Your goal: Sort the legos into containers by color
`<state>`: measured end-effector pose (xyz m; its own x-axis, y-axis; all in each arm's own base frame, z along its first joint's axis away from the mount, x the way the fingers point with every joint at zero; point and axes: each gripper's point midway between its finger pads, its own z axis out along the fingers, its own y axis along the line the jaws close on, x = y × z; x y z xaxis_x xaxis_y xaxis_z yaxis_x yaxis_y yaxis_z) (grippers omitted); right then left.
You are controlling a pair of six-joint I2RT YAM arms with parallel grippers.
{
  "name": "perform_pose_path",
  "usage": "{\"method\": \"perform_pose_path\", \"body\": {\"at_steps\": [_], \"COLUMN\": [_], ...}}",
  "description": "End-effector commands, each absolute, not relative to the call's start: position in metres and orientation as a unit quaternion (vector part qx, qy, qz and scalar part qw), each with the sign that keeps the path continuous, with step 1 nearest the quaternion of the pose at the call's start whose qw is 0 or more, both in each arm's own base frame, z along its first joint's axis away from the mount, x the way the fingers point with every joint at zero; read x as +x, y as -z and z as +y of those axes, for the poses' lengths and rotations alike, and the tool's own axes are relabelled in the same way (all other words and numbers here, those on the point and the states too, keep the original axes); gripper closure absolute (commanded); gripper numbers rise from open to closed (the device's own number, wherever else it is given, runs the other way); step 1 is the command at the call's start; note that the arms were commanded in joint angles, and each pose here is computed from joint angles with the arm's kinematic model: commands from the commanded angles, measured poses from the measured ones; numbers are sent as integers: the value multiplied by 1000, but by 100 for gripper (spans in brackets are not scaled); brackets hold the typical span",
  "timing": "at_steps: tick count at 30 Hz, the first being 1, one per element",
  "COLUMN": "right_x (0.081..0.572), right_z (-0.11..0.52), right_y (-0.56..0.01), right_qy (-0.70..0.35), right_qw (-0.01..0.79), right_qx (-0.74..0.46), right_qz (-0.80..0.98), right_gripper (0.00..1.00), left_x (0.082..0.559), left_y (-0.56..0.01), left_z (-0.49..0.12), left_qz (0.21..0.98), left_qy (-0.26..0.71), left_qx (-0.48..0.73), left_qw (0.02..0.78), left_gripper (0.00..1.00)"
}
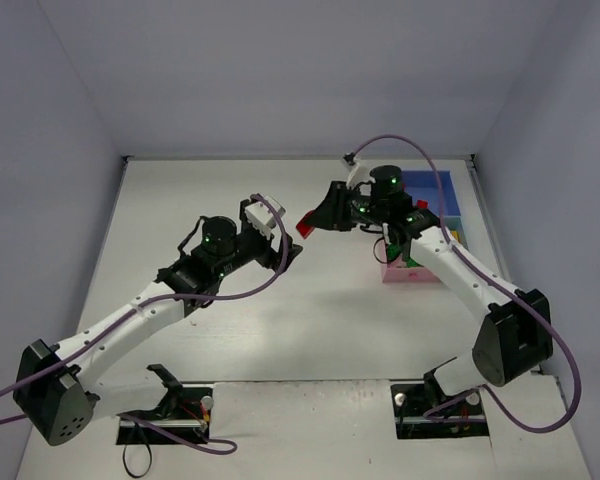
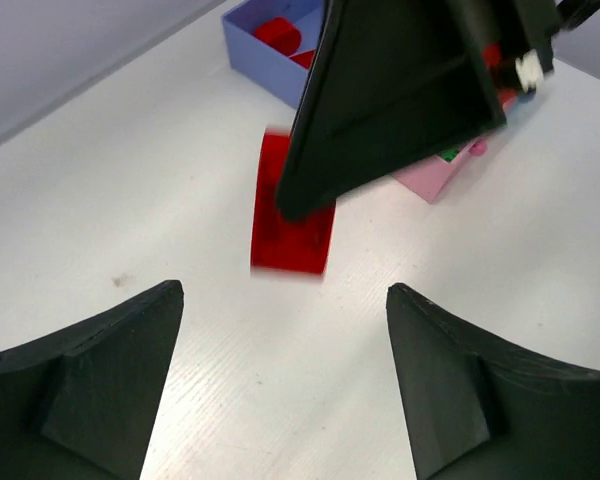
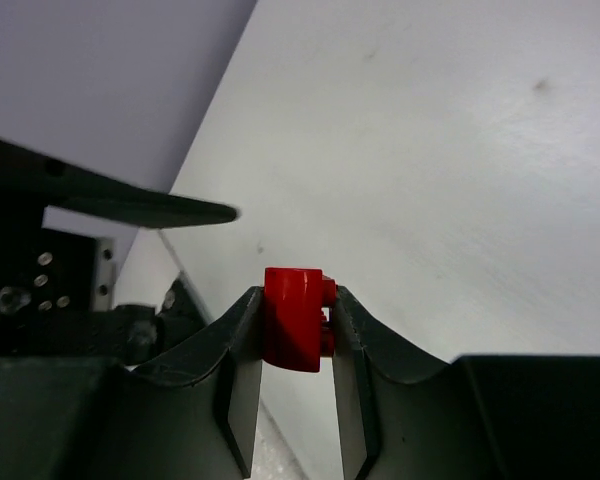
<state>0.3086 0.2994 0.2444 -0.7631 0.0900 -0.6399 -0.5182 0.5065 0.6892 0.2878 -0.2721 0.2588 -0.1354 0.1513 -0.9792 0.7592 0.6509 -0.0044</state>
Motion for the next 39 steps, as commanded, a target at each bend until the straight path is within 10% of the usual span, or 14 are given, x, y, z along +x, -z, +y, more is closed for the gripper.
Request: {"method": "perform_pose_path", "body": {"at_steps": [1, 16, 26, 39], "right_x": [368, 530, 565, 485], "right_z": [252, 21, 11, 17], "right_y": [-254, -199, -166, -268], "right_qy": [-411, -50, -19, -41], "right_qw": [412, 531, 516, 583], "right_qx": [-89, 162, 150, 98], "right_qz": [808, 830, 843, 806], "right_gripper": [100, 96, 31, 23], "left_x": [303, 268, 262, 270], "left_y": [-288, -206, -193, -226], "left_z": [-265, -204, -177, -167], "left_qz": [714, 843, 866, 872], "left_qy": [268, 223, 182, 164], "left_qx": [238, 82, 39, 14], "left_qw": [601, 482, 463, 461], "left_gripper": [22, 18, 16, 15]}}
